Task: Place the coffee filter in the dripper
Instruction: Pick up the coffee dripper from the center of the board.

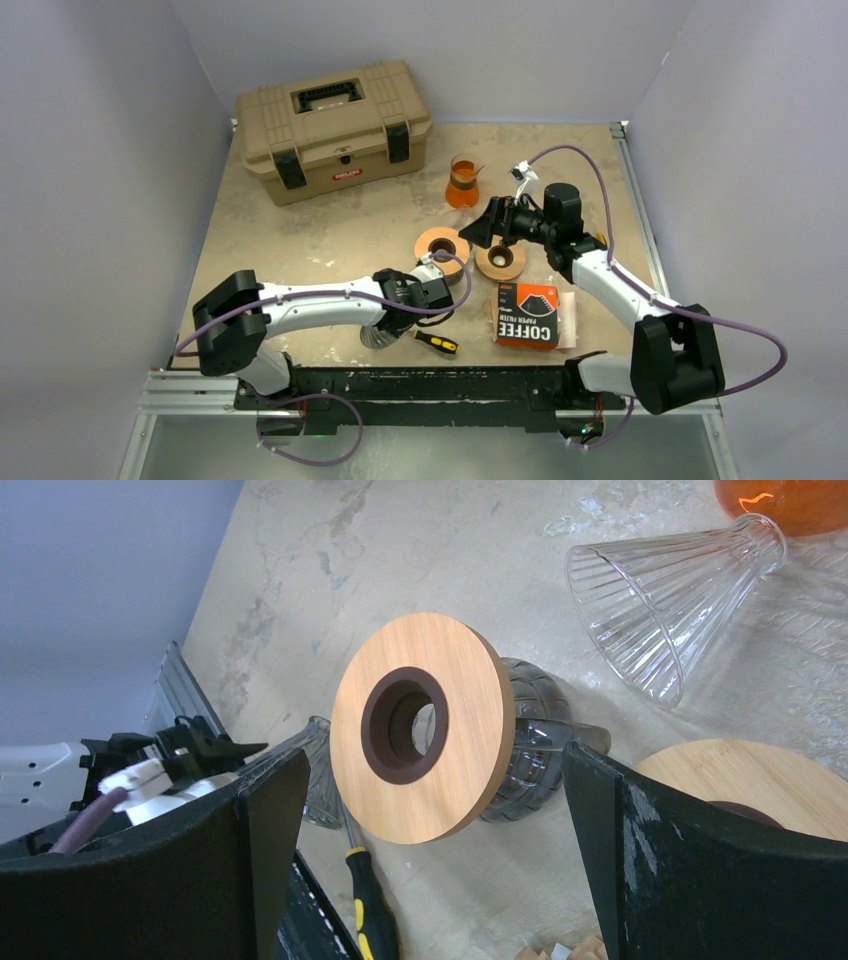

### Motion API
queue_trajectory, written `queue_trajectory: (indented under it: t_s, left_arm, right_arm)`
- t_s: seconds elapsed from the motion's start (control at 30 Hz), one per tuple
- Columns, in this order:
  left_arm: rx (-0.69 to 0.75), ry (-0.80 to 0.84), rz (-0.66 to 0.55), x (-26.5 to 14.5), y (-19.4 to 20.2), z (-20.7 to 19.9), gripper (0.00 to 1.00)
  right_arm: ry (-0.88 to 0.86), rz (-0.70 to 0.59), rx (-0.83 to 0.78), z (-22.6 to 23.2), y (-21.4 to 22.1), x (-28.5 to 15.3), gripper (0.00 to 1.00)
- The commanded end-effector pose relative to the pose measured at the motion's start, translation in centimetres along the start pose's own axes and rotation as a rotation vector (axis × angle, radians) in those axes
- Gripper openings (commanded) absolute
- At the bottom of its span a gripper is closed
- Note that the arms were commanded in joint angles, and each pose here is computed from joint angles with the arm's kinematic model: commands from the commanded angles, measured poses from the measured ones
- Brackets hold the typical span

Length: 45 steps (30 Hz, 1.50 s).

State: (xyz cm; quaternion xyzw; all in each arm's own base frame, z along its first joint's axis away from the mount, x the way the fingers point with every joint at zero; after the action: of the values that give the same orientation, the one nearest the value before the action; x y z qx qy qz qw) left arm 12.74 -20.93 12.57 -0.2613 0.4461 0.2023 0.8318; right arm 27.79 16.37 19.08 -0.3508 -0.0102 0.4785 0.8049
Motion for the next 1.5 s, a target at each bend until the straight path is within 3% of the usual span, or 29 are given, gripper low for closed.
queue_trajectory:
  t_s: [0.0, 0.2, 0.53, 1.1, 1.47]
  left_arm:
    - [-0.004, -0.032, -0.013, 0.5, -0.7, -0.3, 0.44]
    - [0.001, -0.026, -0.015, 0.5, -0.8, -0.3, 0.22]
    - [-0.023, -0.003, -0.063, -0.6, -1.2, 0.2, 0.0]
    - [-0.05, 0.015, -0.137, -2.9, -1.7, 1.7, 0.0]
    - [-0.158, 0.171, -0.365, -6.6, -4.2, 2.2, 0.0]
  right_arm:
    - [-0.042, -0.009, -0.03, 0.9, -0.3, -0.2, 0.99]
    - [-0.041, -0.01, -0.029, 0.9, -0.4, -0.2, 0.98]
    - [-0.041, -0.01, -0.029, 0.9, -0.6, 0.1, 0.98]
    - [-0.036, -0.008, -0.029, 0.8, -0.5, 0.0, 0.98]
    - [-0.033, -0.007, -0.034, 0.8, -0.4, -0.1, 0.98]
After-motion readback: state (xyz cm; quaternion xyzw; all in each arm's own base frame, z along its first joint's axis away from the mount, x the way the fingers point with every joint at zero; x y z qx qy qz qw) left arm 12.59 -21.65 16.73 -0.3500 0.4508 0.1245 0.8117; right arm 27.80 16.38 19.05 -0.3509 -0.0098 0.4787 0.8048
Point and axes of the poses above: each gripper's point midway between its finger pads, its own x axis out along the fingers, its own z axis along the line the jaws close on, y = z × x, the point moved 6 cm from there along -x, back along the fingers, and after that the axes turned 13 degrees about x, right-handed, at the moved point
